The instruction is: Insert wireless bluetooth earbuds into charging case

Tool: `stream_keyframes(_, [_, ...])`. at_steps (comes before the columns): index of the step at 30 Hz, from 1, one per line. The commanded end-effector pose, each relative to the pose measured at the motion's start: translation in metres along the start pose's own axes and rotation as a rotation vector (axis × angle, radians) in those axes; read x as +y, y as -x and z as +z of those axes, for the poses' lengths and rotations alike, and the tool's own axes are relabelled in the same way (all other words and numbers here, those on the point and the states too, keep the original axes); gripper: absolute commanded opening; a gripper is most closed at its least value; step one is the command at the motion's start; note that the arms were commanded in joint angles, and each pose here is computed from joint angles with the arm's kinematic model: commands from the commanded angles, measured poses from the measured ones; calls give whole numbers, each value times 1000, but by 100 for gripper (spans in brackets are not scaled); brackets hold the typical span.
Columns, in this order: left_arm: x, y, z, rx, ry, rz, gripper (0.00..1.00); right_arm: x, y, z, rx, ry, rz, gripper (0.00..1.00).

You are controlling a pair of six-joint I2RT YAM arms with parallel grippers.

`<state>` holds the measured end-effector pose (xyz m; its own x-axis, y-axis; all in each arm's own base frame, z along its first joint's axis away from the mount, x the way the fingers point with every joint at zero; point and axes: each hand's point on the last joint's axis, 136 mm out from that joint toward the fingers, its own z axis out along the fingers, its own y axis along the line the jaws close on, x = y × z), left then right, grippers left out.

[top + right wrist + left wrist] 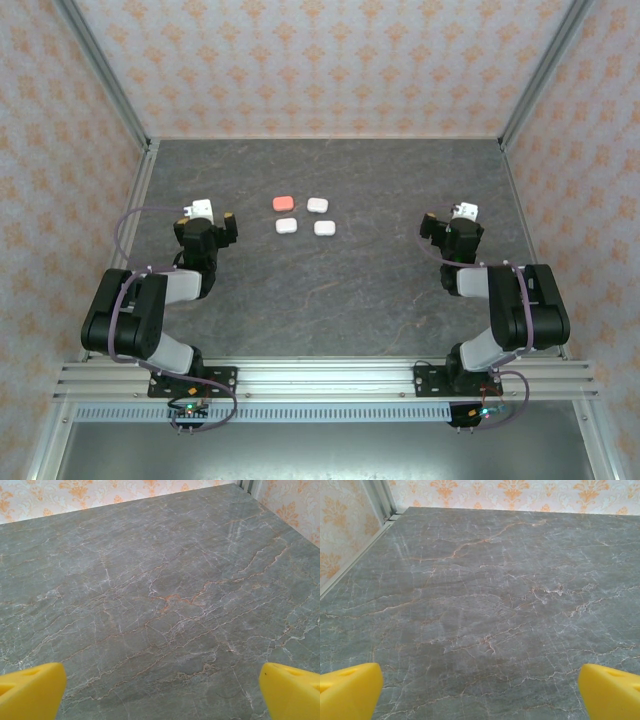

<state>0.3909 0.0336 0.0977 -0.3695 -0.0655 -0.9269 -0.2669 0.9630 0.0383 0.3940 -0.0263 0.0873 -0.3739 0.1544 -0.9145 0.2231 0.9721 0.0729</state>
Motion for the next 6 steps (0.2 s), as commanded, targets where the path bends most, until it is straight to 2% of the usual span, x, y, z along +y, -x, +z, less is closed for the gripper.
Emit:
stream_keyframes(1, [-1, -3, 0, 8, -7, 24, 100, 0, 0, 0, 2, -7, 4, 99])
stream_keyframes(6, [-2, -2, 0, 7, -8, 24, 100, 0, 1, 0, -2, -6, 7, 99])
